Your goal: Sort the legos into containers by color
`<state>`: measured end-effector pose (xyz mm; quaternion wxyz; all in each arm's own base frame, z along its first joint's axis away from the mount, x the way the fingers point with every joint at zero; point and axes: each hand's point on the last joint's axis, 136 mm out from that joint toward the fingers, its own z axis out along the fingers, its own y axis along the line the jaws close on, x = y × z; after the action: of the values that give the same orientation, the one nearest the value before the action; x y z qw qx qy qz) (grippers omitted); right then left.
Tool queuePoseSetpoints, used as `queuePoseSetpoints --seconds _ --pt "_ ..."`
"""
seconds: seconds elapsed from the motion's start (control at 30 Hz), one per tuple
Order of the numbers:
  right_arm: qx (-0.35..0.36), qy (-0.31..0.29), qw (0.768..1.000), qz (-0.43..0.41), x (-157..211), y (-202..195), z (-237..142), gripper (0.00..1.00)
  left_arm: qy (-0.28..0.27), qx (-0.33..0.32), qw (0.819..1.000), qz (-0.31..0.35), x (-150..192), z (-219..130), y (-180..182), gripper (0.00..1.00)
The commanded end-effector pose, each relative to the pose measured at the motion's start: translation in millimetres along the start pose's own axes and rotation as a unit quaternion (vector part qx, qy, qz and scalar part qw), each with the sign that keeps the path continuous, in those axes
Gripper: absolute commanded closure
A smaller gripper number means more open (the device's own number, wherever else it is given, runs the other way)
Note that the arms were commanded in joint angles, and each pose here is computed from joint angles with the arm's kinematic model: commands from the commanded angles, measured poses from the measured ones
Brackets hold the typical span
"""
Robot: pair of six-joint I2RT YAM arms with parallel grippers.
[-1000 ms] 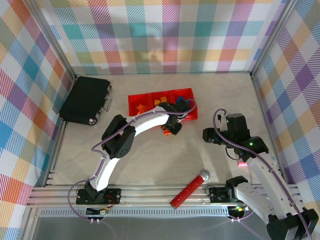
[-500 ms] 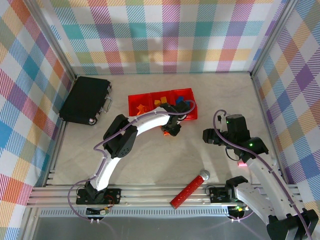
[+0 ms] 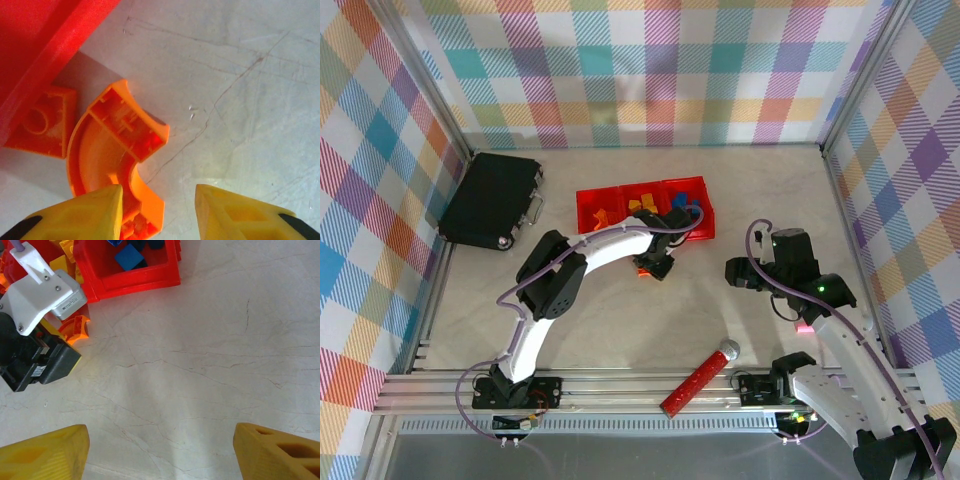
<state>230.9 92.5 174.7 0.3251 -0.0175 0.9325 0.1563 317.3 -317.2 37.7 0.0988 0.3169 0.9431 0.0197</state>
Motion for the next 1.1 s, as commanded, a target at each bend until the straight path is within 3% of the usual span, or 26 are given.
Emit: queuePoseSetpoints --seconds 0.0,0.37,0.6,1.07 --pt "0.004 -0.001 1.0 0.001 1.4 -2.6 0.8 0.24 -0.003 -0.004 1.0 0.022 8.1 -25.8 7.9 0.55" --pt "0.002 0.0 1.0 0.001 0.8 -1.9 2.5 0.24 0.035 0.026 0.984 0.17 48.0 -38.7 1.7 0.45" --pt "0.002 0.002 1.0 0.002 0.4 -1.7 4.1 0.24 0.009 0.052 0.966 0.253 46.7 -35.5 -7.0 0.45" --pt "0.001 0.003 1.0 0.0 -0.7 -1.1 5.7 0.24 -0.033 0.018 0.957 0.289 21.0 -40.4 -1.8 0.47"
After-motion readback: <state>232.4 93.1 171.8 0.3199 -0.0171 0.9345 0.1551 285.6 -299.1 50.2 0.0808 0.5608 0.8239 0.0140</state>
